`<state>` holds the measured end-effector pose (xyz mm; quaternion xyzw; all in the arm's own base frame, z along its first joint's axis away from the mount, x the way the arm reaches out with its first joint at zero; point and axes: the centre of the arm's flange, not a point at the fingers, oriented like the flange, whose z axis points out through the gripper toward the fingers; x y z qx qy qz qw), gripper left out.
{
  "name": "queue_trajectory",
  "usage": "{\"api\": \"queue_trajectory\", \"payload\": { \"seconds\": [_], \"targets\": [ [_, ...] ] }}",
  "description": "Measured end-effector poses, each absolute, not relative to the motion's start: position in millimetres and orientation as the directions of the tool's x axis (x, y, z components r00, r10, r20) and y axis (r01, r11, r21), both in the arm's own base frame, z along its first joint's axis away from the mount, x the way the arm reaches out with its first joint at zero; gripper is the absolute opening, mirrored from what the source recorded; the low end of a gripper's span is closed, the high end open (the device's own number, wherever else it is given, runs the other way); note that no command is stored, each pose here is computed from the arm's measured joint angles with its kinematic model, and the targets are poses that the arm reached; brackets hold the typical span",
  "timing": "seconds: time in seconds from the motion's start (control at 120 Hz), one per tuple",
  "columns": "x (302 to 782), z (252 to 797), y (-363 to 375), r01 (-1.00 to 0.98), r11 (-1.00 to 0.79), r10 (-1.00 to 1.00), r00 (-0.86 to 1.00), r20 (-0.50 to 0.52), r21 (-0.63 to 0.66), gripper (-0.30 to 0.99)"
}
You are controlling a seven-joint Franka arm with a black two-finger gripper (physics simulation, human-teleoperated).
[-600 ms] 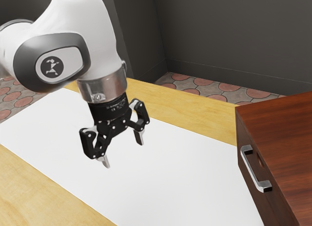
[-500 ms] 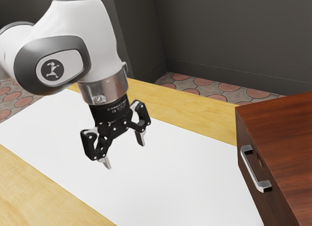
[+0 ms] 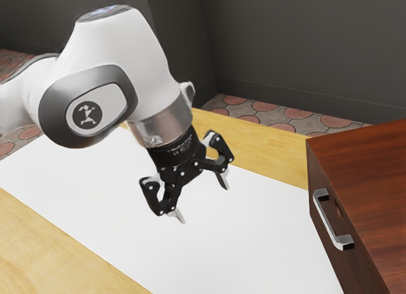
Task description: Pull the drawer handle with one arm to open the drawer
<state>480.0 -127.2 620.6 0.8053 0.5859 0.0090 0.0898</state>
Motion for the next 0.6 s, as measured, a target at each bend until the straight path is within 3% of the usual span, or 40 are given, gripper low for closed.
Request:
{"api": "queue_trajectory", "payload": {
  "seconds": [0.275,0.6],
  "targets": [
    [473,604,-175,0.835,-0.456,0.872,0.488,-0.035,0.307,0.69],
    [490,588,-209,0.741,-0.547,0.808,0.588,0.016,0.389,0.69]
  ]
}}
